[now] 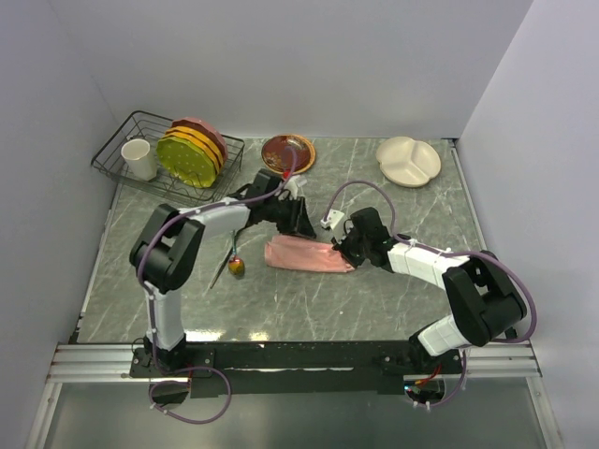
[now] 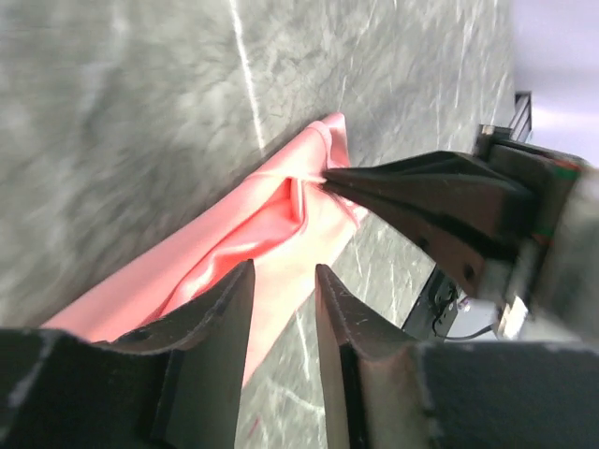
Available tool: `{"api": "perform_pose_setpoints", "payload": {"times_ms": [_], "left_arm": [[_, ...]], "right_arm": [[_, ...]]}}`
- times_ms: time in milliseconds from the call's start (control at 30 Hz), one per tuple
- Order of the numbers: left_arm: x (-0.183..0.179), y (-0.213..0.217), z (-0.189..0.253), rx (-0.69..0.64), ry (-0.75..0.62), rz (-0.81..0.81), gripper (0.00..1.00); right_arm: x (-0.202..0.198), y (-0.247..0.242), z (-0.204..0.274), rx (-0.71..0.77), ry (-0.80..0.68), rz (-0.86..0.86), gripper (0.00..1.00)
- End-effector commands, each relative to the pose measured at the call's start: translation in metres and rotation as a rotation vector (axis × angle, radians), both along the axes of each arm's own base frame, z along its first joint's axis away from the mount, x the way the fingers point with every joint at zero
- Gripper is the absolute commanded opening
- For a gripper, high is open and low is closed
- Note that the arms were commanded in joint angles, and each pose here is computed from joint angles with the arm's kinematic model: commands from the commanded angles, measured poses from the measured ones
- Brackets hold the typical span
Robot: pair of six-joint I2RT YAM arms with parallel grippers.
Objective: Fold the napkin into a case and place the utensils inside
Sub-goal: Stuff the top corner of the smaller-rectangle-folded napkin into the folded napkin.
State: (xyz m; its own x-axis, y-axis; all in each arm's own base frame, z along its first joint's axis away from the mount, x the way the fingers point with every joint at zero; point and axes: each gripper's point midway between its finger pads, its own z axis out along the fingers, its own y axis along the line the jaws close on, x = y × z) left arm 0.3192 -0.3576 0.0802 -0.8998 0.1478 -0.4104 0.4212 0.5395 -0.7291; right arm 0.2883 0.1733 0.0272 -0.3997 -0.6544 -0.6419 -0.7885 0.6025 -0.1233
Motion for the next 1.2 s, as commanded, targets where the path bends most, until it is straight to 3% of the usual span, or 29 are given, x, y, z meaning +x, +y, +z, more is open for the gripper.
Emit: {"api": "perform_pose_setpoints", "payload": {"times_ms": [0, 200, 333, 533, 833, 1167], "left_arm": [[-0.004, 0.010, 0.030, -0.079, -0.067, -0.007, 0.33], [-0.039, -0.008, 0.026, -0.119, 0.000, -0.093, 0.21], [-0.034, -0.020, 0.007, -0.104, 0.046, -0.089, 0.12], [-0.024, -0.041, -0.019, -0.084, 0.101, -0.058, 0.06], [-0.009, -0.066, -0.036, -0.104, 0.132, -0.039, 0.04], [-0.002, -0.061, -0.047, -0.099, 0.181, 0.002, 0.05]], "right_arm": [[0.016, 0.004, 0.014, 0.014, -0.040, -0.024, 0.00], [0.023, 0.005, 0.023, 0.037, -0.054, -0.055, 0.00], [0.026, 0.006, 0.027, 0.054, -0.054, -0.069, 0.00], [0.029, 0.009, 0.030, 0.063, -0.057, -0.066, 0.00], [0.021, 0.012, 0.025, 0.067, -0.021, -0.026, 0.00], [0.018, -0.001, 0.003, -0.032, 0.018, -0.034, 0.00]]}}
